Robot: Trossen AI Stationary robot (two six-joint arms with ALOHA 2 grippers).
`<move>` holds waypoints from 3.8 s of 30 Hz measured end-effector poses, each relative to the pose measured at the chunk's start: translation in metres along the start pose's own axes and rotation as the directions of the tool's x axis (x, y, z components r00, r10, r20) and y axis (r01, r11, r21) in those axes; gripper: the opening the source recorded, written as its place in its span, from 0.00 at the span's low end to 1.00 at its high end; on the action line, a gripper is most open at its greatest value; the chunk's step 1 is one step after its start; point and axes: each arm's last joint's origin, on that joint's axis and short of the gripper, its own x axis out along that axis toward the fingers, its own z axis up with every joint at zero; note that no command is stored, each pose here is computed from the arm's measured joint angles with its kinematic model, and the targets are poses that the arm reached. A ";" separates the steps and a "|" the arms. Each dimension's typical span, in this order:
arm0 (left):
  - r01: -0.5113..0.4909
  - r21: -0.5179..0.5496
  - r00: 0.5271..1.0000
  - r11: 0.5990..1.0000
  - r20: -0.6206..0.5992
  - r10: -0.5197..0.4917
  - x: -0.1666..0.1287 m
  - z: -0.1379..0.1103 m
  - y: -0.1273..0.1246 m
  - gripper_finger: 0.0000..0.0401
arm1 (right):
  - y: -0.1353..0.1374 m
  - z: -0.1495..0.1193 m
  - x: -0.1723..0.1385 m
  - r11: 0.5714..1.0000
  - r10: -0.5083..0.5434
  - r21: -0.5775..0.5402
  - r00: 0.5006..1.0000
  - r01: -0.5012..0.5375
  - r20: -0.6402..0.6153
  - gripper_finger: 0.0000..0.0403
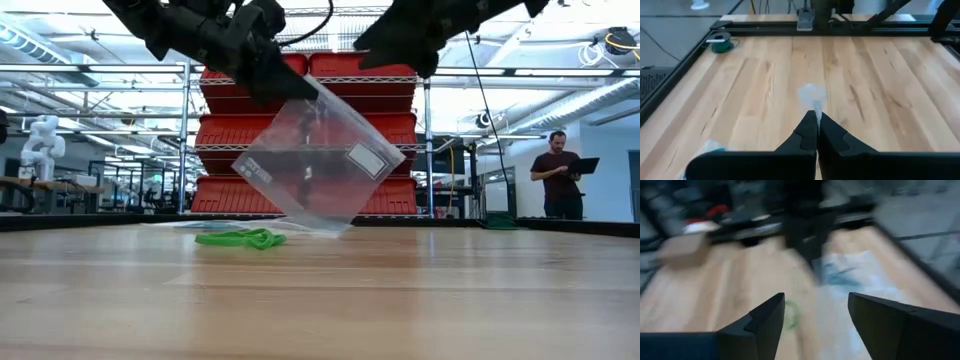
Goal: Sort rubber bands
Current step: Put the green rubber band into the right zip lock bag
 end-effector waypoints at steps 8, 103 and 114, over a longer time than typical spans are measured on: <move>-0.024 -0.043 0.992 0.999 0.122 0.029 -0.022 -0.022 0.006 0.00 | 0.026 -0.035 0.032 0.996 0.086 0.023 0.984 -0.083 -0.158 0.53; -0.095 -0.099 0.954 0.990 0.276 0.119 -0.073 -0.038 0.007 0.00 | 0.030 0.042 0.064 0.694 -0.471 -0.623 0.882 0.362 -0.013 0.00; -0.073 -0.112 0.955 0.991 0.278 0.102 -0.073 -0.038 0.007 0.00 | 0.019 0.030 0.083 0.570 -0.525 -0.757 0.850 0.318 -0.038 0.00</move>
